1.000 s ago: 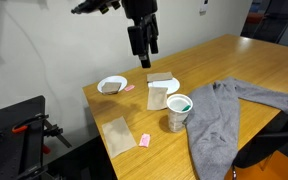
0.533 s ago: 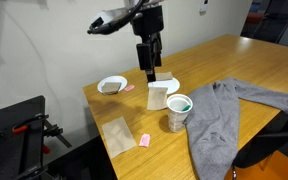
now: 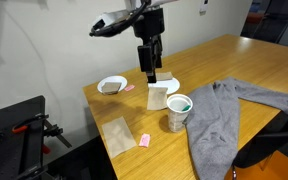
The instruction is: Remove the pen from the mug cup and place it on the table
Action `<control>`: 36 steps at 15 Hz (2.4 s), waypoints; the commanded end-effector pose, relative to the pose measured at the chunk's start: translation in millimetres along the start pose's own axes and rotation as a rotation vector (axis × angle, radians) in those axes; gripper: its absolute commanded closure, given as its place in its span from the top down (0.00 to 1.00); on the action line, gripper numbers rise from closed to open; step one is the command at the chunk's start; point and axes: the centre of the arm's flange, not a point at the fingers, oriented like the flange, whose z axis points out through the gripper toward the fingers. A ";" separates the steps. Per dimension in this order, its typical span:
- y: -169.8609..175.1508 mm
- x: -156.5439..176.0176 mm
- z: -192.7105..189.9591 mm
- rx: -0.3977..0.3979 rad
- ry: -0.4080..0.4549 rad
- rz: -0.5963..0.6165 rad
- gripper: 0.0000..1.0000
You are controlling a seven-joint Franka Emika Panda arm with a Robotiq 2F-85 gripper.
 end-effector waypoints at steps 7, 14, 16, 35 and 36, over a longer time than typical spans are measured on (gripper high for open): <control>-12.1 11.3 23.0 0.082 0.145 0.075 1.00; -10.1 28.5 53.7 0.078 0.184 0.105 1.00; -11.1 31.2 60.6 0.060 0.171 0.100 1.00; -17.7 38.3 86.6 0.057 0.159 0.083 0.54; -19.9 40.4 90.6 0.057 0.156 0.083 0.56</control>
